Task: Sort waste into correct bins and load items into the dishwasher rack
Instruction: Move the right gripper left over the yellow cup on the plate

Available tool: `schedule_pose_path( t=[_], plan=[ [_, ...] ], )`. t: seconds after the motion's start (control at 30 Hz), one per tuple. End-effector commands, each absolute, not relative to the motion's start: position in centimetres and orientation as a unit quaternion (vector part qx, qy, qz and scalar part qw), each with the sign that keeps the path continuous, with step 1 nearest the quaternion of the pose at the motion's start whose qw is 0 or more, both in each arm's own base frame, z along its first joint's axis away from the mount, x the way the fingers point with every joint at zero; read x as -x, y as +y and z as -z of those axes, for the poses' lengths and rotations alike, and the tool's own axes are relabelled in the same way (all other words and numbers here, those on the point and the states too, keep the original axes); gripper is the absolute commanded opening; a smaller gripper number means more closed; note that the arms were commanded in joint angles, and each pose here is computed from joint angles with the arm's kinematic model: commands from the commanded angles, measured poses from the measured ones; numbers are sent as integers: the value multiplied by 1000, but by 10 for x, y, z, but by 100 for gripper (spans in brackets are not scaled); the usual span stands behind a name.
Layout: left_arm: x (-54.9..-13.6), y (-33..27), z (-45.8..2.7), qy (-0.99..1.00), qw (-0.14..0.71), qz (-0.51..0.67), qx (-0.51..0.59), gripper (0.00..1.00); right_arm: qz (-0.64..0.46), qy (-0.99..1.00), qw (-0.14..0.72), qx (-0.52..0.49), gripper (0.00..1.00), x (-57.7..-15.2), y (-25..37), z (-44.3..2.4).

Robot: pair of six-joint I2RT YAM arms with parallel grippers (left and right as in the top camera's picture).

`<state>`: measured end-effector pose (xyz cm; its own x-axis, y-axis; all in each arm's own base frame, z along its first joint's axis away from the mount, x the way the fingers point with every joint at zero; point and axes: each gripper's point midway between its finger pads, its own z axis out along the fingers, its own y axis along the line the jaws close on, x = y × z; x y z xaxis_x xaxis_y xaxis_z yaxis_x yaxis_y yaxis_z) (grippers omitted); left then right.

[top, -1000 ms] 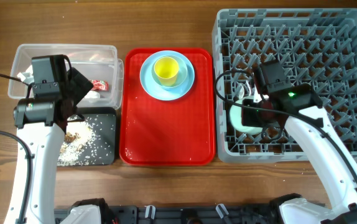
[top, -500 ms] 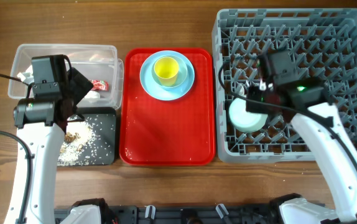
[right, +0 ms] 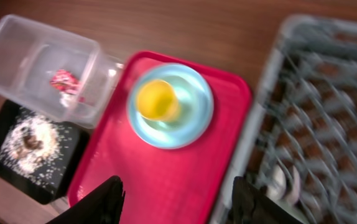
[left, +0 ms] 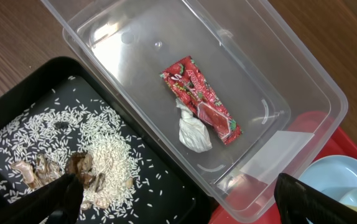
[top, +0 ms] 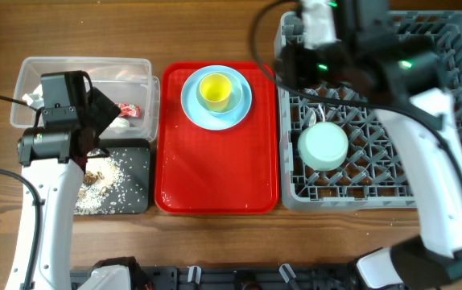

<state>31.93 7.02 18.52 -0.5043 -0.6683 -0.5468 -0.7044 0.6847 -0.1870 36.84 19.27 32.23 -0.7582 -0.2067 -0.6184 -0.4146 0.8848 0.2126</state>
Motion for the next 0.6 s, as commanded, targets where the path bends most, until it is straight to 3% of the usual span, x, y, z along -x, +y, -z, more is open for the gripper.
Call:
schedule_pose_path(
  t=[0.0,0.1,0.3,0.57],
  plan=[
    [-320,73,-193,865,312,-32,392,100,-173,912,287,238,57,-380,244,-294],
    [-320,73,-193,865,312,-32,392,100,-160,909,281,263,56,-391,278,-265],
    [-320,73,-193,865,312,-32,392,100,-112,909,273,293,45,-408,327,-202],
    [-320,73,-193,865,312,-32,392,100,-57,913,259,310,39,-420,356,-131]
  ],
)
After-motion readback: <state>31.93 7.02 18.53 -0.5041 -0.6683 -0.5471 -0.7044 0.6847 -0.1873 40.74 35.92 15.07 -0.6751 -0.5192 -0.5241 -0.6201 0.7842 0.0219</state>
